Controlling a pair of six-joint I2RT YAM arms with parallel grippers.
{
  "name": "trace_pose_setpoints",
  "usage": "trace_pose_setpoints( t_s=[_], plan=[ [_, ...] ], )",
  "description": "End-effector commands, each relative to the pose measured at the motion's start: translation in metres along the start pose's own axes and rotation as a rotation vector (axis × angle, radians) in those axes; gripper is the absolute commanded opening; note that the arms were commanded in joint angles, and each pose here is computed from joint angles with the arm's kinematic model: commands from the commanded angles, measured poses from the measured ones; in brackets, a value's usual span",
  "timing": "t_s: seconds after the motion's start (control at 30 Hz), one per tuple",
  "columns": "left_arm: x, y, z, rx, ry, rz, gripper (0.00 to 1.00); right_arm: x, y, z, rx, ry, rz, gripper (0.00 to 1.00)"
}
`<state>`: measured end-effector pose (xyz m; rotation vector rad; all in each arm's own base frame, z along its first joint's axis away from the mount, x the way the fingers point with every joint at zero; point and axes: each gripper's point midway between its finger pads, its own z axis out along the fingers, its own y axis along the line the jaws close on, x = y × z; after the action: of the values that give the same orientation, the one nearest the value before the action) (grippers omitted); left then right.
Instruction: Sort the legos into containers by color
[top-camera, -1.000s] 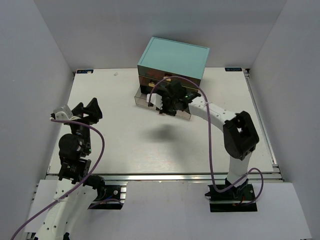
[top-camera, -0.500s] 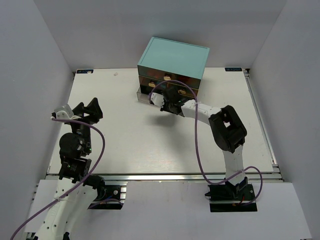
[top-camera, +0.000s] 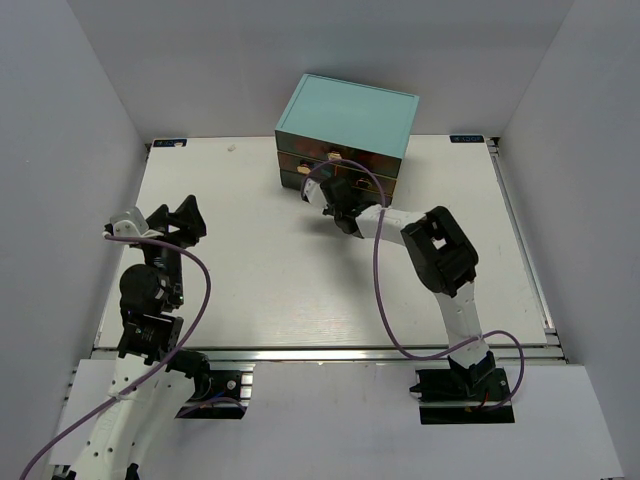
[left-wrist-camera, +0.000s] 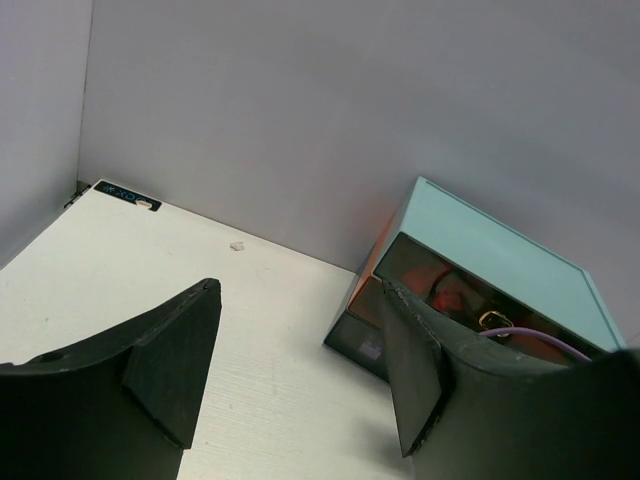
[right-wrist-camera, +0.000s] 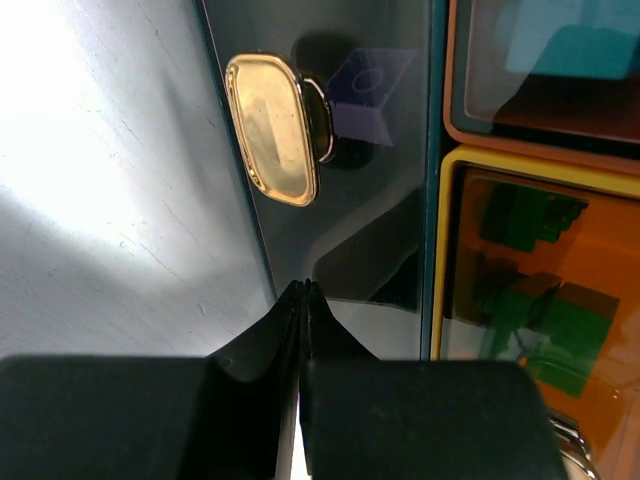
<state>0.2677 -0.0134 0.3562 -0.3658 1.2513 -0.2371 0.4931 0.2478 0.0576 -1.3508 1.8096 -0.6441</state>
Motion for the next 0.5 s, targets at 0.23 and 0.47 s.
trace_pose_setpoints(
  t_s=[0.23, 0.47],
  plan=[
    [0.002, -0.006, 0.002, 0.034, -0.001, 0.005, 0.74, -0.042, 0.049, -0.109, -0.586, -0.304, 0.121, 0.01],
    [0.036, -0.048, 0.007, 0.270, 0.127, 0.039, 0.95, -0.045, 0.032, -0.216, -0.742, -0.554, 0.453, 0.89]
  ],
)
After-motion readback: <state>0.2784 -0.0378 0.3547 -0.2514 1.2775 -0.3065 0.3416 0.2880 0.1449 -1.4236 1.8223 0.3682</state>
